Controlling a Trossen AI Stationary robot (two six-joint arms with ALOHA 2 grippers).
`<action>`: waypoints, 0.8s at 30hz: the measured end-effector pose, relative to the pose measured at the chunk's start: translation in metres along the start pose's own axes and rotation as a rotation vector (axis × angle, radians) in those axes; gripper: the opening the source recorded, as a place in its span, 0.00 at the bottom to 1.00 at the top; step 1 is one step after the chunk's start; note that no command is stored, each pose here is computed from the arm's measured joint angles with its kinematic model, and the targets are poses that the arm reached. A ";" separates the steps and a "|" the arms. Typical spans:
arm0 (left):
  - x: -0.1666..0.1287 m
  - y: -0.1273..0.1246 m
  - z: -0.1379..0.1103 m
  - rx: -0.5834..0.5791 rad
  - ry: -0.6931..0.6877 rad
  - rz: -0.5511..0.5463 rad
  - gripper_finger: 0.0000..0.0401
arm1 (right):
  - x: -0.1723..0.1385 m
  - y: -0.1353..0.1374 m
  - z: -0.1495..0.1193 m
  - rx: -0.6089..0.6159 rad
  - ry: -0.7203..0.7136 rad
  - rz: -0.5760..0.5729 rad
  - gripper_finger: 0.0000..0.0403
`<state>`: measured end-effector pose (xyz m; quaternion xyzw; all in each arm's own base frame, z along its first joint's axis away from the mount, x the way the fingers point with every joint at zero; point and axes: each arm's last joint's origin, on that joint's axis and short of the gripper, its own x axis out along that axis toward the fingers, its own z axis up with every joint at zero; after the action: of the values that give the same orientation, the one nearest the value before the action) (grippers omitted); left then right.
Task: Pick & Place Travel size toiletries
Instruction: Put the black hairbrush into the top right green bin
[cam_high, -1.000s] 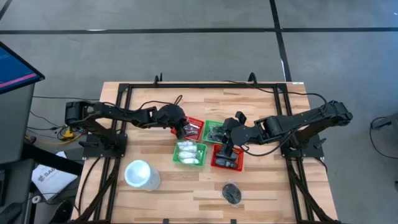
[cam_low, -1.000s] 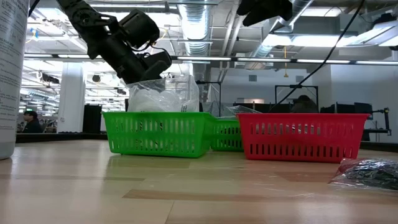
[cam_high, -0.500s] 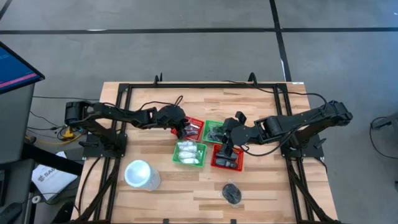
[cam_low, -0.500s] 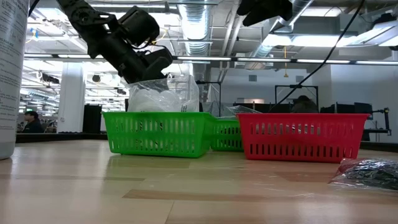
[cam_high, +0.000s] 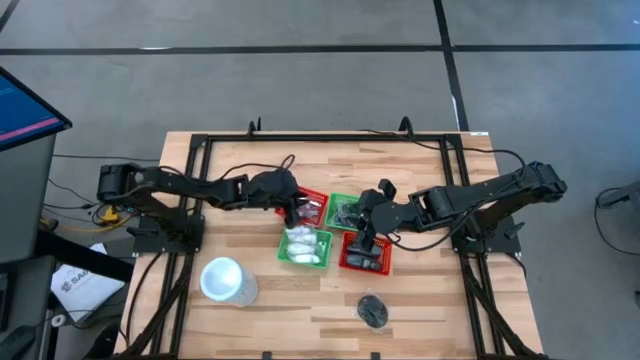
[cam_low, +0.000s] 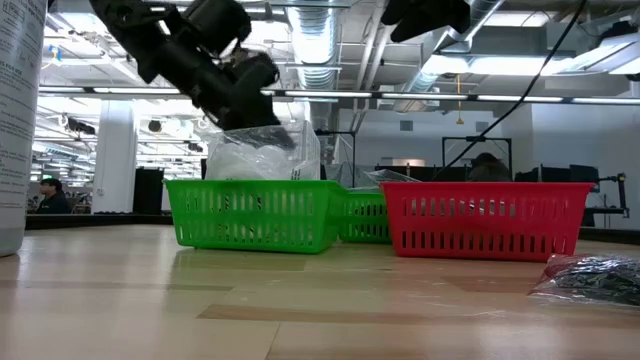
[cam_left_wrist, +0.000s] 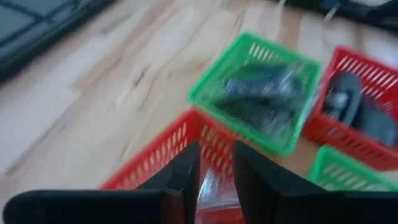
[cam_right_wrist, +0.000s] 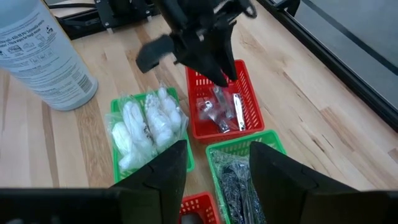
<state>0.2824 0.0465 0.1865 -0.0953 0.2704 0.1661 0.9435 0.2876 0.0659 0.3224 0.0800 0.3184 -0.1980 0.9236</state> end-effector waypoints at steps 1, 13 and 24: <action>-0.003 -0.001 0.003 0.009 -0.020 -0.007 0.21 | 0.000 0.000 0.000 -0.001 0.001 0.000 0.41; -0.026 -0.010 0.017 0.021 -0.108 -0.053 0.21 | -0.010 0.016 -0.013 -0.014 0.099 0.136 0.40; -0.029 -0.025 0.014 0.048 -0.105 -0.103 0.21 | -0.043 0.052 -0.046 -0.022 0.199 0.271 0.39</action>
<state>0.2748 0.0193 0.2165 -0.0778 0.2189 0.1156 0.9657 0.2530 0.1397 0.3142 0.1315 0.3964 -0.0593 0.9067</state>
